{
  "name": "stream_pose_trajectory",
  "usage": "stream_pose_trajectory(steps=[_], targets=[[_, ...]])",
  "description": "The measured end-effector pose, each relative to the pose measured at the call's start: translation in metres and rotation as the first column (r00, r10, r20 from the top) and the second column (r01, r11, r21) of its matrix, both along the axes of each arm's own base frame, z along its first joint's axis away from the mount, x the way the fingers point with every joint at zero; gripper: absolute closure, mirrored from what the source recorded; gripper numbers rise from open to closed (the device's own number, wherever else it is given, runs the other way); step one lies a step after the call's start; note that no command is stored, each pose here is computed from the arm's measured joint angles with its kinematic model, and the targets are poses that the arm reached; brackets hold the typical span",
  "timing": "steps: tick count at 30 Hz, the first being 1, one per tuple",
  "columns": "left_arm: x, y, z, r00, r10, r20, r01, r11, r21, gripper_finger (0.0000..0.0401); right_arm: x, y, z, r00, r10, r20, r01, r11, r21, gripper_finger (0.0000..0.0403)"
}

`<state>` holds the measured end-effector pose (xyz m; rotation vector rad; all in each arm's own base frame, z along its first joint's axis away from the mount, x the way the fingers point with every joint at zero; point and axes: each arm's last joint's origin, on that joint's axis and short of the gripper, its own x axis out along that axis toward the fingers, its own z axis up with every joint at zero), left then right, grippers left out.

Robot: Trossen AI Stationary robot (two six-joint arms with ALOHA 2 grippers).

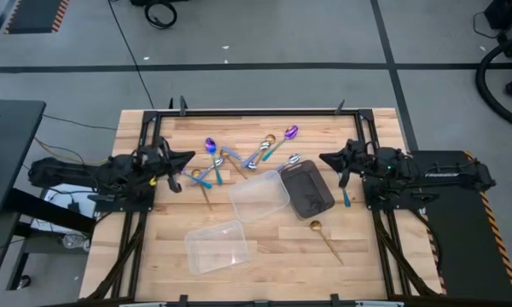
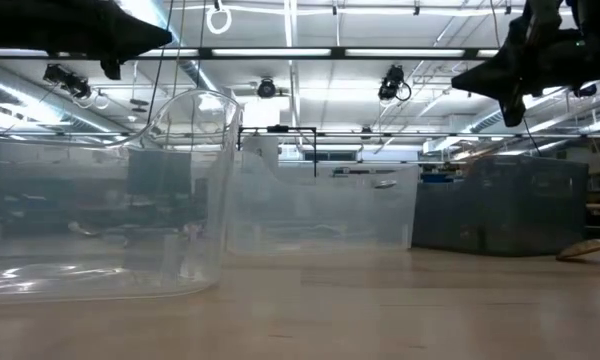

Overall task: Sort silverware by color (type)
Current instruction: Put the violet spoon into the black bin

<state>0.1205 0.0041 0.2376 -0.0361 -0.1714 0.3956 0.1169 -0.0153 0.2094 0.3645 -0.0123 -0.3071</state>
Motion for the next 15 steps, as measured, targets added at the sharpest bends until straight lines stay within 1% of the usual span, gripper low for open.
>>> stream_pose_trajectory(steps=[2, 5, 8, 10, 12, 15], targets=[[0.006, 0.000, 0.001, 1.000, -0.003, -0.023, 0.003, 1.000, -0.013, 0.0390, 0.001, 0.000, 0.001, 1.000, 0.011, -0.011, -0.011, 1.000, 0.003, 0.0393], [0.015, -0.001, 0.000, 0.998, -0.007, -0.067, 0.004, 0.999, -0.034, 0.0390, 0.003, 0.001, 0.010, 0.999, 0.019, -0.039, -0.018, 1.000, 0.024, 0.0393], [0.024, -0.002, -0.002, 0.994, -0.006, -0.113, 0.002, 0.999, -0.036, 0.0390, 0.007, 0.002, 0.019, 0.992, -0.007, -0.124, 0.012, 0.999, 0.042, 0.0393], [0.028, -0.001, -0.001, 0.992, 0.018, -0.123, -0.023, 0.999, -0.045, 0.0388, 0.009, 0.002, 0.022, 0.981, -0.042, -0.191, 0.051, 0.998, 0.043, 0.0393], [0.030, -0.001, 0.000, 0.992, 0.028, -0.125, -0.034, 0.998, -0.051, 0.0379, 0.012, 0.002, 0.026, 0.968, -0.077, -0.240, 0.089, 0.995, 0.040, 0.0393], [0.031, -0.002, 0.000, 0.991, 0.027, -0.131, -0.034, 0.998, -0.057, 0.0345, 0.016, 0.002, 0.029, 0.939, -0.123, -0.321, 0.142, 0.989, 0.037, 0.0393]])
